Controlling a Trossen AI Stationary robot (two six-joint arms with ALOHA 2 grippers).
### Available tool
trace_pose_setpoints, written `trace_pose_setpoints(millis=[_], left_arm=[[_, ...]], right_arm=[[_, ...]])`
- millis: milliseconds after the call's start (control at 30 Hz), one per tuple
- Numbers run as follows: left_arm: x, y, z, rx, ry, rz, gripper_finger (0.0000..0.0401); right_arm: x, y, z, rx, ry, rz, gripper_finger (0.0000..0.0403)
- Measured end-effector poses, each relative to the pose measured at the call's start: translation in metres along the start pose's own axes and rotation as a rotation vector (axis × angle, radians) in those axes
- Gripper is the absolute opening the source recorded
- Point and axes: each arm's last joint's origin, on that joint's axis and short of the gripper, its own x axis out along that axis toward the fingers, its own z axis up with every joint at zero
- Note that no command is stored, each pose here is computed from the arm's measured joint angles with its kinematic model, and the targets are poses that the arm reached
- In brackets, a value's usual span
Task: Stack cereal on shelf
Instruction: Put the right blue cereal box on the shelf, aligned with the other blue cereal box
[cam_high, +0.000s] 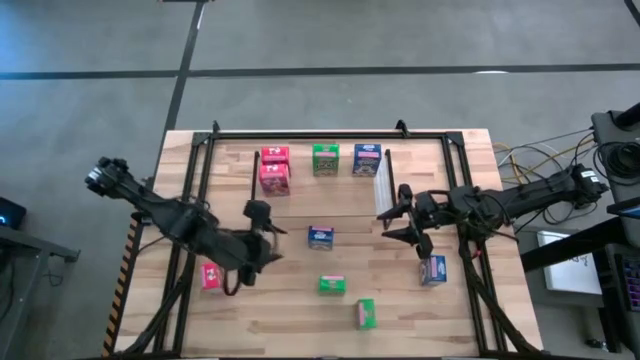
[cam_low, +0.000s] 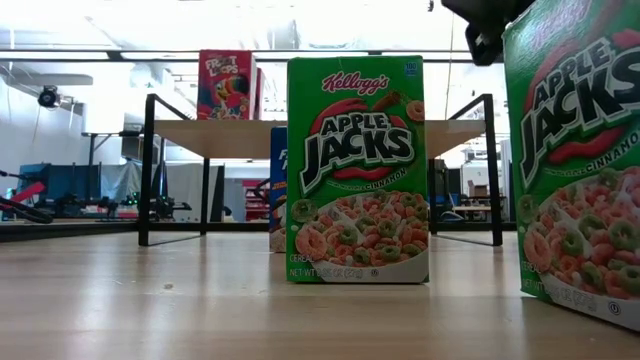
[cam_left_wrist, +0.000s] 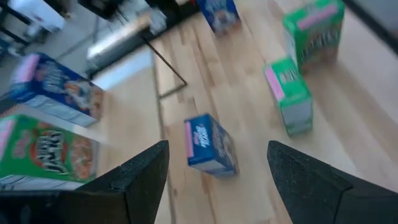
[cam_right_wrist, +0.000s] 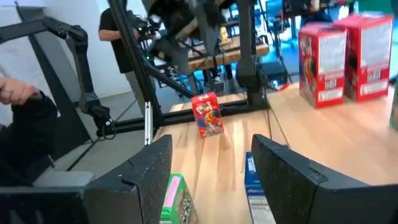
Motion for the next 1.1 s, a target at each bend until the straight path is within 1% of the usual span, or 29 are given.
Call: trace_pose_setpoints(millis=[200,267,433,500,600,767,833,967,1100], left_arm=[[-0.021,0.011,-0.019,-0.086,-0.178,0.027,0.0255],[-0.026,0.013,-0.025,-0.122,-0.238,0.047,0.0255],[-0.028,0.014,-0.039,-0.183,-0.322,0.077,0.0255],[-0.027,0.013,-0.042,-0.198,-0.346,0.081,0.0255],[-0.022,0.01,-0.047,-0.195,-0.341,0.08,0.0255],[-0.015,0.006,-0.047,-0.2,-0.329,0.078,0.0255],[-0.011,0.004,-0.047,-0.2,-0.312,0.087,0.0255],[-0.006,0.002,-0.047,-0.201,-0.281,0.151,0.0255],[-0.003,0.003,-0.048,-0.227,-0.254,0.244,0.0255]], right_arm=[[0.011,-0.001,-0.002,0.134,0.05,-0.014,0.021],[0.015,-0.001,-0.002,0.182,0.107,-0.035,0.021],[0.028,0.0,0.002,0.333,0.301,-0.131,0.021],[0.032,0.0,0.003,0.41,0.401,-0.194,0.021],[0.036,0.001,0.005,0.528,0.569,-0.32,0.021],[0.035,0.004,0.01,0.688,0.886,-0.58,0.021],[0.034,0.008,0.013,0.723,0.988,-0.683,0.021],[0.032,0.02,0.022,0.766,1.141,-0.84,0.021],[0.033,0.036,0.026,0.797,1.193,-0.926,0.021]])
